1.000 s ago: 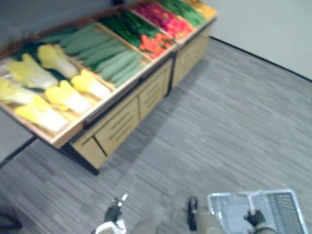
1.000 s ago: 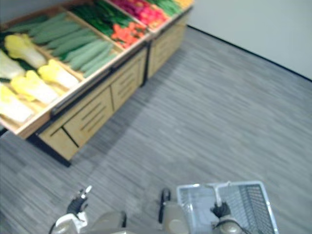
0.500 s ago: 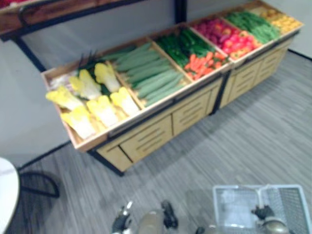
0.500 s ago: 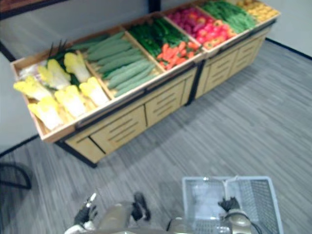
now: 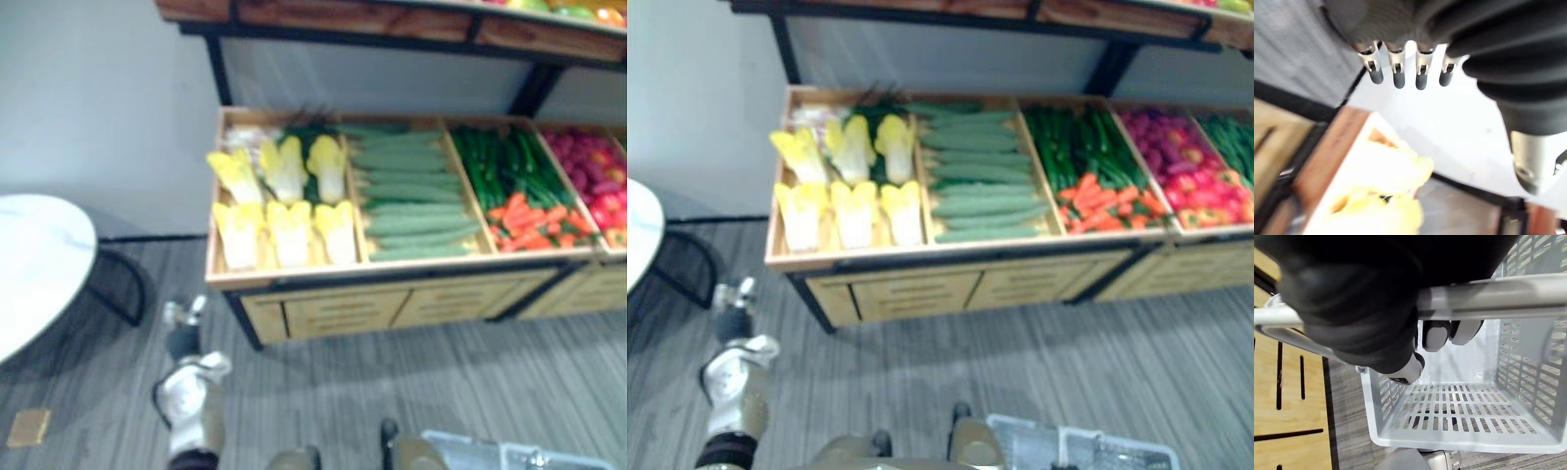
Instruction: Pick vegetable in the basket
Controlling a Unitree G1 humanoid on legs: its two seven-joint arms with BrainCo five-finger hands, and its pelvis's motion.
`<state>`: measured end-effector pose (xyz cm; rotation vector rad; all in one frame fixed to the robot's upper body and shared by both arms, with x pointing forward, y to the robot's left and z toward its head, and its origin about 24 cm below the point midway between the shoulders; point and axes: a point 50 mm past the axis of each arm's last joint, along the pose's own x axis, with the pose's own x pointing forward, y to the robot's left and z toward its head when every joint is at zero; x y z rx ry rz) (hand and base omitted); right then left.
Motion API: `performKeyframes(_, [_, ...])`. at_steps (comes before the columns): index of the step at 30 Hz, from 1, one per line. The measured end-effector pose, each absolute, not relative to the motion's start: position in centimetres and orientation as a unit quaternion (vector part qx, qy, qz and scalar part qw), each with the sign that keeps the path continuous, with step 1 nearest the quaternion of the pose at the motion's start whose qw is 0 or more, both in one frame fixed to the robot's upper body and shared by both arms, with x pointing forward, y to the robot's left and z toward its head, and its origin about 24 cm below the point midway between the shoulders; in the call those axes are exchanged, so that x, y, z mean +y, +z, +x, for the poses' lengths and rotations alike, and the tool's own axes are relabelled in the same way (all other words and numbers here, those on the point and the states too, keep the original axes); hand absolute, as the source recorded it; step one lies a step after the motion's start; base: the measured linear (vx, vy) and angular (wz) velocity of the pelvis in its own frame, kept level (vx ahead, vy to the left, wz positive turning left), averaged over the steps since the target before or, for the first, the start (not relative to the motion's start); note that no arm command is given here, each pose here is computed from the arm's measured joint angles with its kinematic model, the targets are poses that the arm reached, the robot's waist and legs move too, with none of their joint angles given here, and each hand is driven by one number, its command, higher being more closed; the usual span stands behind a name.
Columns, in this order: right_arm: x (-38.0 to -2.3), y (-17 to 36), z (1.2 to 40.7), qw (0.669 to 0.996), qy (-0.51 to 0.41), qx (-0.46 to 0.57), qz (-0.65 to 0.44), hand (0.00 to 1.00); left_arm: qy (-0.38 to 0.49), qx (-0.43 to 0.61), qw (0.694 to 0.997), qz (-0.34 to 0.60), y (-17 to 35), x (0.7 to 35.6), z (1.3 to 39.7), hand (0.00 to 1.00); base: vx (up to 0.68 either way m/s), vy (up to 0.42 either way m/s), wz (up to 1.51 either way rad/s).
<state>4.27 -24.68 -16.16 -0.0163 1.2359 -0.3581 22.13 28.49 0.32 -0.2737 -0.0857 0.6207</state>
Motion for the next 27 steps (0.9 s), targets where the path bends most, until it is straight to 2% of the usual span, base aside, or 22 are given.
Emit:
performKeyframes(4, [-26.7, -15.2, 5.6, 0.812, -0.162, 0.559, -0.046, 1.0, 0.306, -0.115, 0.937, -0.126, 3.5, 28.8, 23.1, 0.0, 0.19, -0.241, 0.2])
performKeyframes(10, [-27.7, -14.7, 5.8, 0.819, -0.172, 0.545, -0.049, 1.0, 0.253, -0.187, 0.947, -0.06, 8.4, 28.0, 27.1, 0.0, 0.02, -0.108, 0.65])
performKeyframes(13, [-27.4, -14.8, 5.6, 0.821, -0.17, 0.544, -0.046, 1.0, 0.252, -0.185, 0.95, -0.013, 9.4, 29.2, 27.8, 0.0, -0.07, 0.016, -0.08])
performKeyframes(21, [-27.1, -14.8, 5.4, 0.822, -0.156, 0.545, -0.053, 1.0, 0.241, -0.135, 0.959, 0.054, 11.5, 29.2, 32.2, 0.0, -0.01, 0.016, -0.21])
performKeyframes(27, [-25.9, -14.1, 9.8, 0.859, -0.114, 0.494, -0.076, 1.0, 0.221, -0.173, 0.958, 0.055, 15.7, 26.9, 35.5, 0.0, -0.04, -0.058, -0.21])
